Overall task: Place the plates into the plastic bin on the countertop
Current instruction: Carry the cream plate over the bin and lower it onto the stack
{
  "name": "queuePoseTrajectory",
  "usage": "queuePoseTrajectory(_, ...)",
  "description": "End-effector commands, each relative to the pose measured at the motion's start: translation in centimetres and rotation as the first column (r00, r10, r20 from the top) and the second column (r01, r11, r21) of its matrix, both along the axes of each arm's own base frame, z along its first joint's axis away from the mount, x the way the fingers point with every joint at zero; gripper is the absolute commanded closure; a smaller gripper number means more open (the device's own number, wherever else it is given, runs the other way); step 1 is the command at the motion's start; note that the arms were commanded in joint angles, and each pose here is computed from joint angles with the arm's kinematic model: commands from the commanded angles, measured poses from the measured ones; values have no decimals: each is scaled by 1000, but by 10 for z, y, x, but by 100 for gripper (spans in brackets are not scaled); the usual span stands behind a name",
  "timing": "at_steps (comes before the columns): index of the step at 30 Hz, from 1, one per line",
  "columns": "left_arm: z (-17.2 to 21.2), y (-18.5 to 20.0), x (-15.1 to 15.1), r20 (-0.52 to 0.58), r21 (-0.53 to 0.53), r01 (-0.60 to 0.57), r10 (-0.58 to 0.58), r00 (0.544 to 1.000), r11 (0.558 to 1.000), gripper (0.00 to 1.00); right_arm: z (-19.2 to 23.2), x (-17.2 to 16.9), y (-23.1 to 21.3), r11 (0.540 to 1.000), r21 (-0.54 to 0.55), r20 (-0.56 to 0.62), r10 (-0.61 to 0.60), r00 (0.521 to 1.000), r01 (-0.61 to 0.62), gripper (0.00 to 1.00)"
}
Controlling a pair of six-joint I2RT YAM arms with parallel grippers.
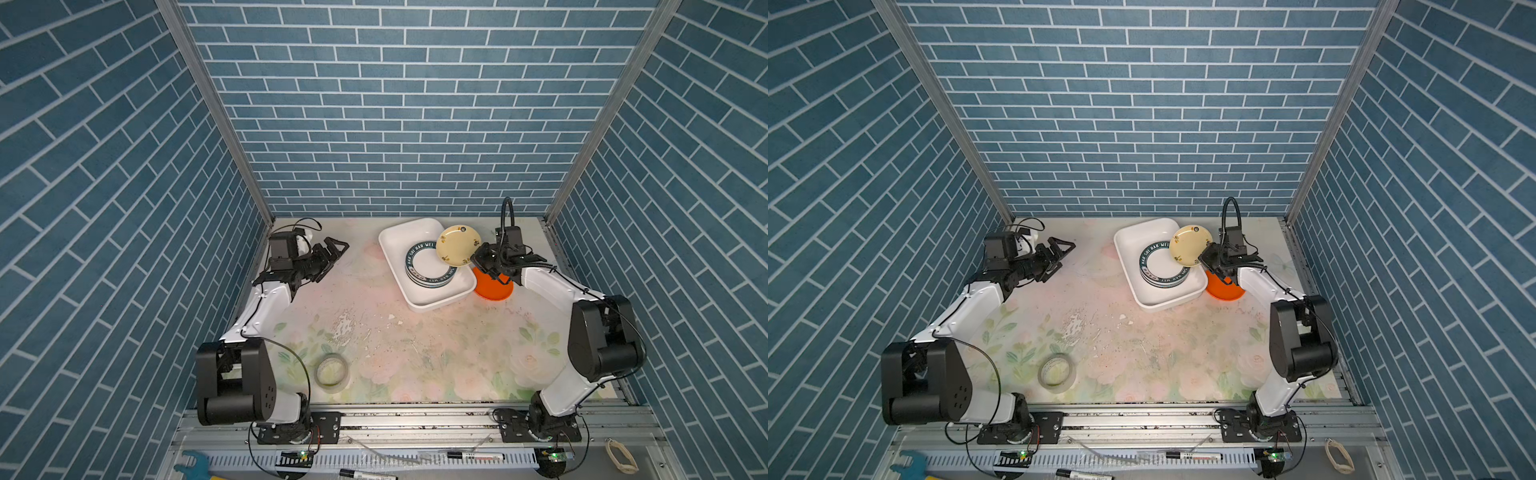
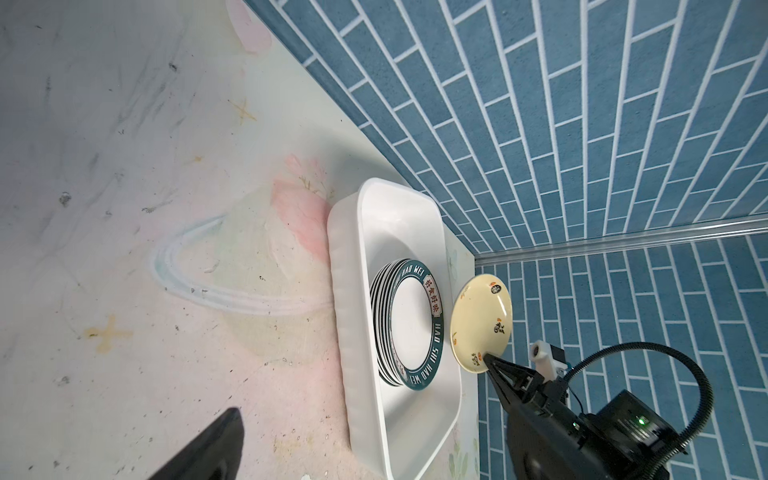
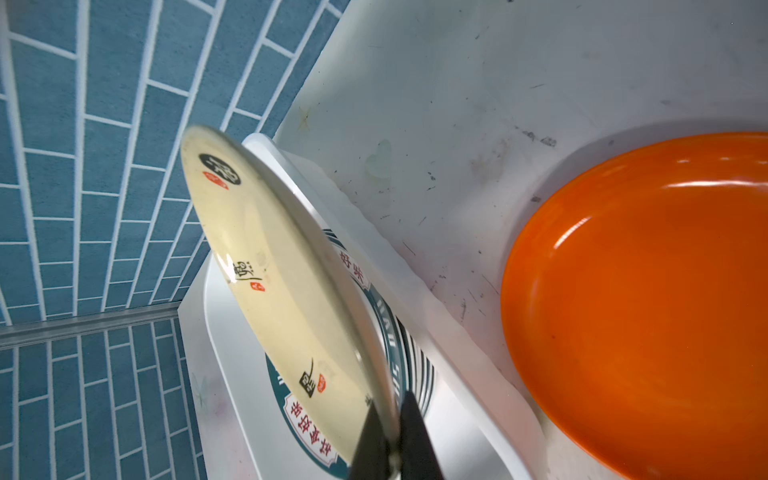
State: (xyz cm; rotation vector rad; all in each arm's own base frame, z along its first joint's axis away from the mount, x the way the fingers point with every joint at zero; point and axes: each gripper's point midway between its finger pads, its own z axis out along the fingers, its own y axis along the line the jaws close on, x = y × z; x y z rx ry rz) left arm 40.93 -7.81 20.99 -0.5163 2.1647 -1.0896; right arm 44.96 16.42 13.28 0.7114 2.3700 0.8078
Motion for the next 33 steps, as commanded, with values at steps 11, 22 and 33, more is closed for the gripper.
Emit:
queuePoseTrajectory(11,18,13,-6,51,68,-35,32,998,997,0,-7,36,68,990,137,20,-11,1000,9,99)
queuePoseTrajectory(22,30,10,-8,88,59,-26,21,996,998,1,-30,25,82,989,139,-44,-35,998,40,98)
queuePoseTrajectory(33,41,10,-11,132,62,-29,21,991,998,0,-40,3,81,990,124,-87,-50,995,61,97)
